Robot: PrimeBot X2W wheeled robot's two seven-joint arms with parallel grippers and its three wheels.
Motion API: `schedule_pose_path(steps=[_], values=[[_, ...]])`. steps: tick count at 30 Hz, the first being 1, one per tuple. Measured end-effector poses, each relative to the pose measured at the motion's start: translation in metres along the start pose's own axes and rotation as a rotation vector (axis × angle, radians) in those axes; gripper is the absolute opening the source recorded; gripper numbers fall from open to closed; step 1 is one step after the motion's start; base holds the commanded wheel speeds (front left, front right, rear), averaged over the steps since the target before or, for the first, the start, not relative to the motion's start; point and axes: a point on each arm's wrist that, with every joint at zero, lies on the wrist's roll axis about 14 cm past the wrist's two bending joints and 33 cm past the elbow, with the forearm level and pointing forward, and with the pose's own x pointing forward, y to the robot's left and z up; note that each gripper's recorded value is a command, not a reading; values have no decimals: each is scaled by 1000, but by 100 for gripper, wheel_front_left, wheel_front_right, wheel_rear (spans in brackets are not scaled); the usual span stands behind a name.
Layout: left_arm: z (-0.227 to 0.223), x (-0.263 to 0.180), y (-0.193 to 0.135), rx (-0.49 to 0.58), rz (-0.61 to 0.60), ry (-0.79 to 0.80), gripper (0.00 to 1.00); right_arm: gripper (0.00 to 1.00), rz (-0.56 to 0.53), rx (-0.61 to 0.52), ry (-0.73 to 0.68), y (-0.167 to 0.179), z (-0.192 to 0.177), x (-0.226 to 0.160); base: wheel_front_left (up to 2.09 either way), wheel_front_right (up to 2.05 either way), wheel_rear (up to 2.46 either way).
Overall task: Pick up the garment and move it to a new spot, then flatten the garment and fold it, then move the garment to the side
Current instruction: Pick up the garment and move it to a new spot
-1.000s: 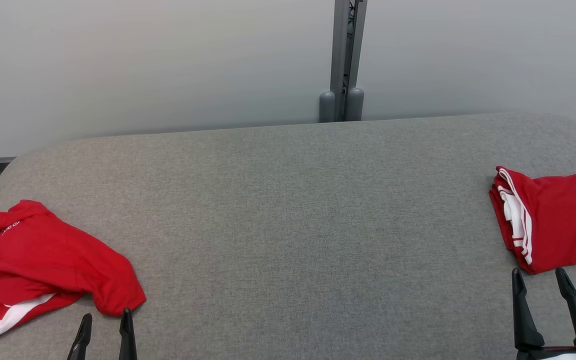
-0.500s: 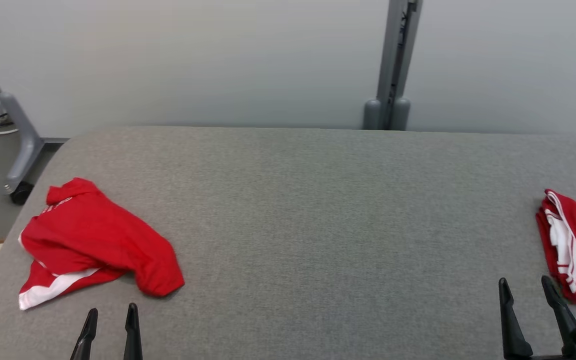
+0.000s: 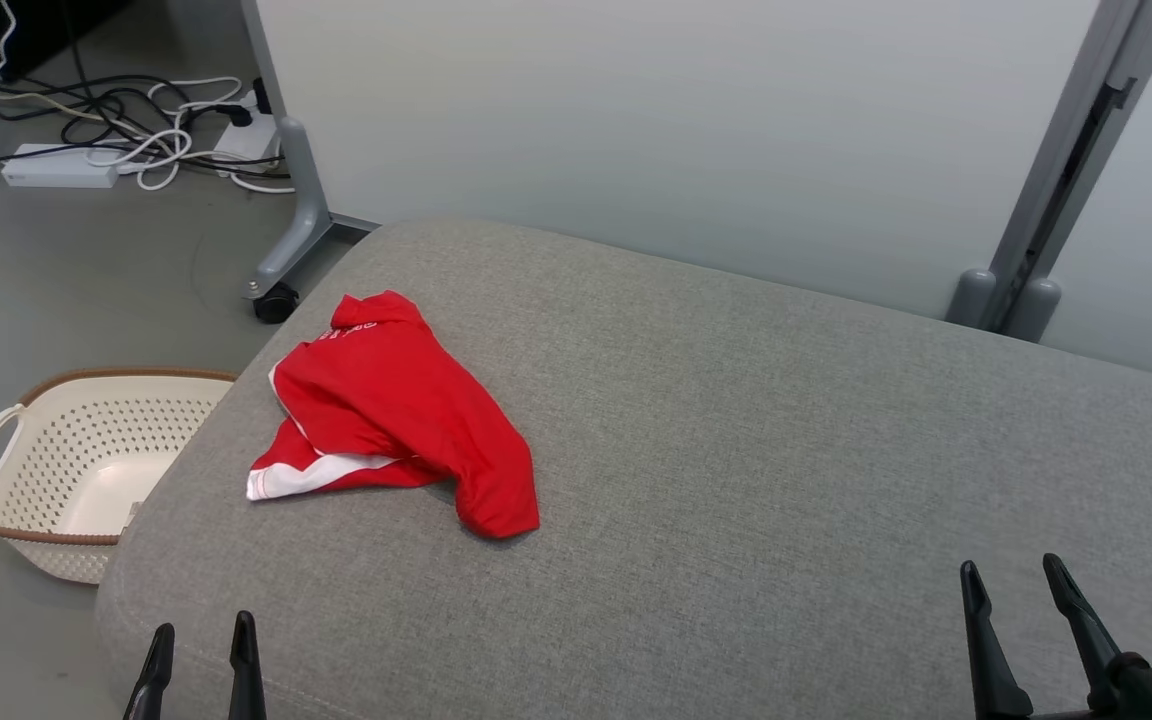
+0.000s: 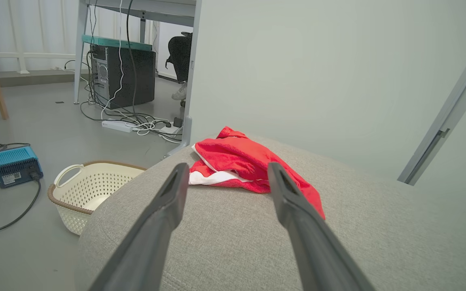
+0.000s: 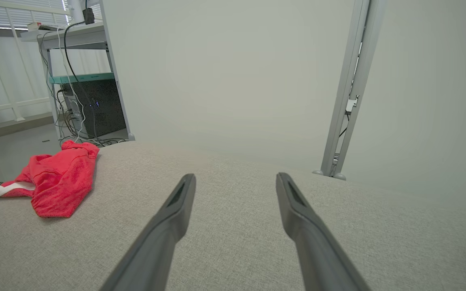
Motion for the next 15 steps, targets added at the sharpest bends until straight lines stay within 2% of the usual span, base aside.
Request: schedule_pose_path(steps=[3,8,12,15], values=[[1,-1,1,-12,7,-3,100,100,20,3,0,6,-1,4,0,0,0],[-5,17,-22,-60,-59,22,100,100,-1,0,28,-2,-11,3,0,0,0],[-17,57,-45,-73,-107,74,100,100,-17,-17,46,-14,-21,13,0,0,0],[-18,104,-63,-104,-130,132,100,100,-21,-36,64,-29,-31,24,0,0,0]])
